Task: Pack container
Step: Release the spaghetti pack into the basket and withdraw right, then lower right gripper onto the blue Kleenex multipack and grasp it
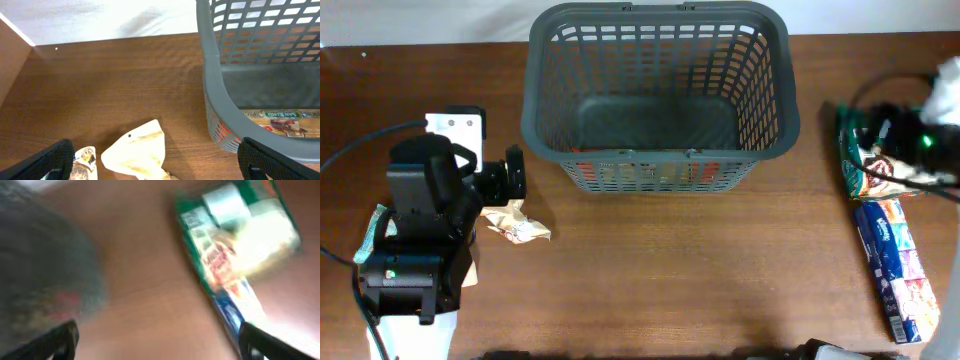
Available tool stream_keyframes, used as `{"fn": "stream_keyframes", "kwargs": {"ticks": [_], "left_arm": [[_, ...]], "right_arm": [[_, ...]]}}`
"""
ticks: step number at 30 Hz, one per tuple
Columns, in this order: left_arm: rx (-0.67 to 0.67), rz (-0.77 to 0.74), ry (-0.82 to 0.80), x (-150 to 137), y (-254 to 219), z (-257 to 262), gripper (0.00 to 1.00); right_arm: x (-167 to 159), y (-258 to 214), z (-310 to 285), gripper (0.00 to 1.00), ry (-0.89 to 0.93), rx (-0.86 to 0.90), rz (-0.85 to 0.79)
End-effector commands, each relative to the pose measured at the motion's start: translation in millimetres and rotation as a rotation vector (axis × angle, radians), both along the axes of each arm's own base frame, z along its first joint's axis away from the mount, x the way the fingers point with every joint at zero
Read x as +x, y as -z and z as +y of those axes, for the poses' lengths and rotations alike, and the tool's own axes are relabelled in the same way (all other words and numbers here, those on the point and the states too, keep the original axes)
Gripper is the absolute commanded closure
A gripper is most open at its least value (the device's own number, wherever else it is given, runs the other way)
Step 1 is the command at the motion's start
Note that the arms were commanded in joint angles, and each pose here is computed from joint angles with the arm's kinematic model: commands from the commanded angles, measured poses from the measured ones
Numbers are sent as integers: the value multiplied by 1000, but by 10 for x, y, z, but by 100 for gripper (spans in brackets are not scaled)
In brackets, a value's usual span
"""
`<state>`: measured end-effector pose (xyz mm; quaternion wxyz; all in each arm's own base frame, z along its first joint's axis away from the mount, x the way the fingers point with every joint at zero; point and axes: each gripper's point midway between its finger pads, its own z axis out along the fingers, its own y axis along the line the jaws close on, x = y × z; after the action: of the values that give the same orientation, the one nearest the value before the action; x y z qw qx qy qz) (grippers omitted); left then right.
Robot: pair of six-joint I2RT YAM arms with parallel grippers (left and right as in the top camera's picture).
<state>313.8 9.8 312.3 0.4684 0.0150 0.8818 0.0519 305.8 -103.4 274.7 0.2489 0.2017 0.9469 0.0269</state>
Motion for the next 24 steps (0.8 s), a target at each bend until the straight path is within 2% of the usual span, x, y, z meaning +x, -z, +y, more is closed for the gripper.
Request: {"fn": "stream_keyframes", "kwargs": {"ticks": [1, 5, 8, 12, 16, 20, 24], "left_arm": [[17, -20, 14, -15, -72, -8, 1], [17, -19, 14, -17, -71, -9, 1], [17, -13, 14, -25, -58, -9, 1], [17, 2, 15, -45, -28, -9, 1], [17, 3, 15, -47, -26, -8, 1], [18, 8, 14, -54, -16, -8, 1], [18, 8, 14, -54, -16, -7, 1]], "right_arm": [[-370, 86, -251, 1, 115, -58, 134], [-747, 183, -230, 1, 157, -18, 270], [-937, 180, -240, 1, 184, -24, 313], [-1077, 133, -347, 1, 216, -102, 301], [-1070, 173, -520, 1, 256, -195, 254], [-1068, 437, -573, 1, 141, -264, 296], [-1071, 958, -342, 1, -91, -182, 357]]}}
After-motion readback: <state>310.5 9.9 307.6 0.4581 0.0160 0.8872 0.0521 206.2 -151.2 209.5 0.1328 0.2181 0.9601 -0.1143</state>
